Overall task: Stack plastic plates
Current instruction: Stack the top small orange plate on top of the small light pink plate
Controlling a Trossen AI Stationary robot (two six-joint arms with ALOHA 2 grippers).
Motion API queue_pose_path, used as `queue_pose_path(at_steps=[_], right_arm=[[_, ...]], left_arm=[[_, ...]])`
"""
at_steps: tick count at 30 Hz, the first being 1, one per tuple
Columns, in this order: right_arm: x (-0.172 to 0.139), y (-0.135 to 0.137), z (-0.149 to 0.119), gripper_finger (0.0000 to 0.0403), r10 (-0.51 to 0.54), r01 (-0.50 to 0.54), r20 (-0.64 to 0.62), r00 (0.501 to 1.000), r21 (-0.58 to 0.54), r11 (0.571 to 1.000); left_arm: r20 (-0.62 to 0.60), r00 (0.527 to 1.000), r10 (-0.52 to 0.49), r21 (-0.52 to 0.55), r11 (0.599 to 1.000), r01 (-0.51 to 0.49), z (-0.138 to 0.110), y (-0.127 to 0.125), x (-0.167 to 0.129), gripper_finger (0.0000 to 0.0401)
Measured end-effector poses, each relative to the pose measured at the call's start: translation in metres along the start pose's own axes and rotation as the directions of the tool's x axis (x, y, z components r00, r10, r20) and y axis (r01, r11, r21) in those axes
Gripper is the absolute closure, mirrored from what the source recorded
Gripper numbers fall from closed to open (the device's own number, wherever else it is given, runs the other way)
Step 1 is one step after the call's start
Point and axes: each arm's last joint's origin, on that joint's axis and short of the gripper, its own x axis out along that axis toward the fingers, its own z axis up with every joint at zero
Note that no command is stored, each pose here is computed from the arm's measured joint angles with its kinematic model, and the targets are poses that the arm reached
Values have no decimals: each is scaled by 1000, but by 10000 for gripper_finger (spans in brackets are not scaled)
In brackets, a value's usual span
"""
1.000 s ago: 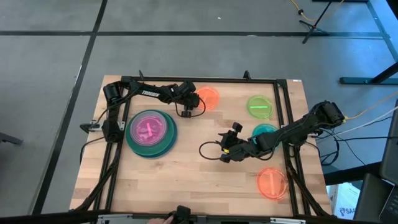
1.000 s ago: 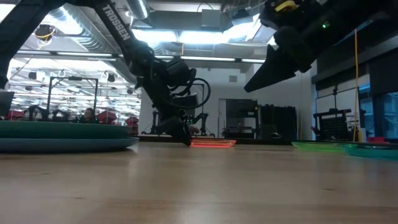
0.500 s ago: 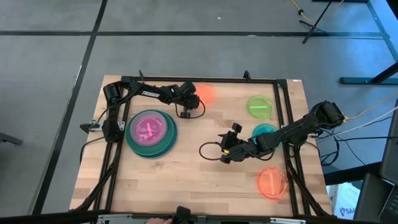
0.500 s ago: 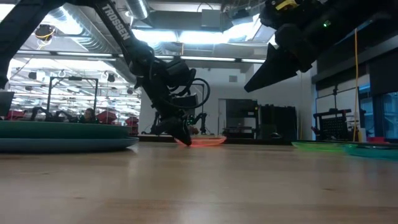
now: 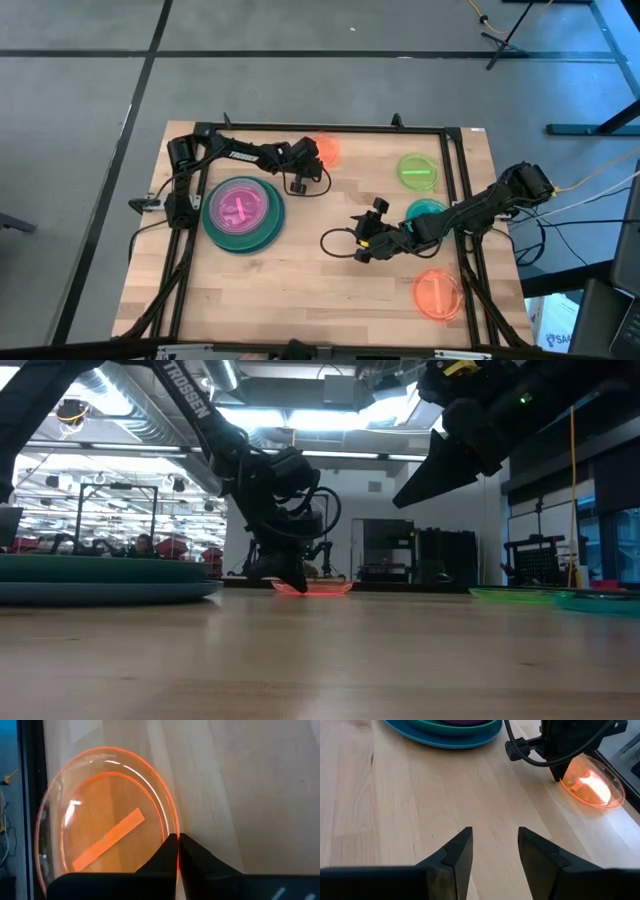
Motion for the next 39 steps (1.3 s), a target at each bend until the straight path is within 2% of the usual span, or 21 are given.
queue_pose_path(at_steps=[8, 17, 24, 39], right_arm=[[0, 0, 0, 254, 0, 0, -2, 1000, -1, 1000], [0, 0, 0, 254, -1, 1, -5, 1000, -4, 1000], [0, 0, 0, 254, -1, 1, -4, 1000, -3, 1000], [0, 0, 0, 254, 0, 0, -3, 1000, 0, 1000]], left_arm=[[22, 1000, -20, 14, 1000, 20, 10, -8, -12, 399], [127, 992, 13, -13, 1000, -11, 32, -2, -60, 399], [150, 989, 4, -32, 999, 1, 41, -7, -93, 399], [189, 980, -63, -97, 992, 83, 58, -43, -145, 399]])
